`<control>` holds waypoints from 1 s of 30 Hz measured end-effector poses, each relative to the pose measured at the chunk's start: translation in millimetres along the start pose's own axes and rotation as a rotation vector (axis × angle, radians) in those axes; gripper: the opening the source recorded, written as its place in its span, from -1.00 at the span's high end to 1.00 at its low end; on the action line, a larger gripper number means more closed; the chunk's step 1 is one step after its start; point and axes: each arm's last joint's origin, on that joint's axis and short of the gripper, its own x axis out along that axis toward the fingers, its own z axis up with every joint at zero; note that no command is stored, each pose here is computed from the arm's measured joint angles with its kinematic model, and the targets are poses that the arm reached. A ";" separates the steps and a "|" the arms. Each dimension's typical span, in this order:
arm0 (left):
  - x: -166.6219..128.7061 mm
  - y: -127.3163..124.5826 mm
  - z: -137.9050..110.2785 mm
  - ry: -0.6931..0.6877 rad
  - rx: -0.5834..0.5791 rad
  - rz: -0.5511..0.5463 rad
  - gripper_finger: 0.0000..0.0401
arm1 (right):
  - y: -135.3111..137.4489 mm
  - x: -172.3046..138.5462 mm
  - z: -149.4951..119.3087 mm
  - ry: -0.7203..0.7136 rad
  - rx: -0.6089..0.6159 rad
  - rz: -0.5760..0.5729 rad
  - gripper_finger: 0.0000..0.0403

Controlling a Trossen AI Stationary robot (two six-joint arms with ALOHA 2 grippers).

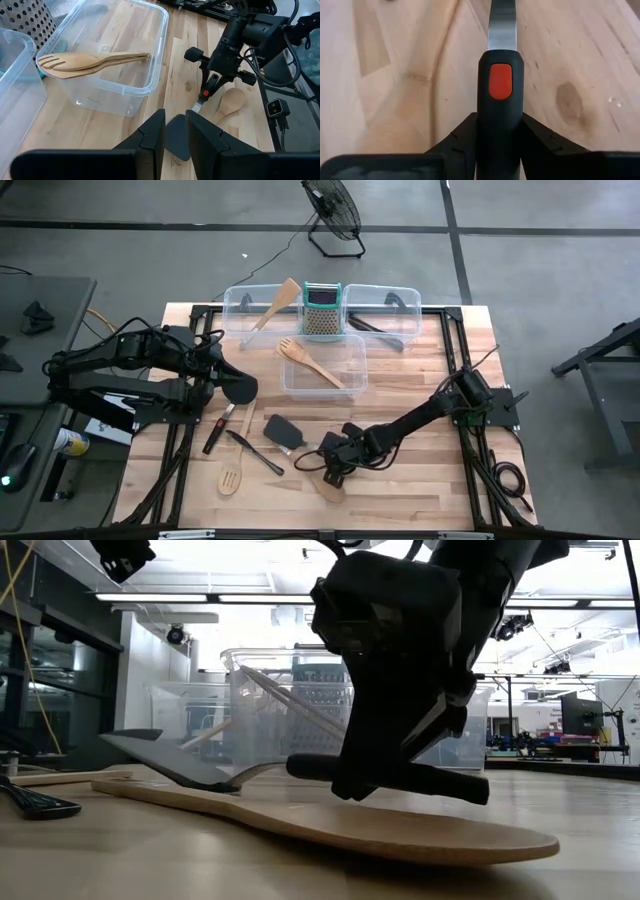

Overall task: Pick & Place Kitchen Items
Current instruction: Put the black spatula into the left transparent bin

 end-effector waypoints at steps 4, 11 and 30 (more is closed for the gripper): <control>-0.1 0.0 0.1 0.000 -0.007 -0.001 0.63 | -0.3 0.1 0.5 -0.008 0.005 -0.006 0.49; -0.1 -0.1 0.0 0.000 -0.007 -0.001 0.63 | -0.1 -1.8 1.6 -0.019 0.006 -0.009 0.49; -0.1 -0.1 0.0 0.000 -0.007 -0.002 0.63 | 1.8 -5.8 4.8 -0.042 0.002 0.008 0.49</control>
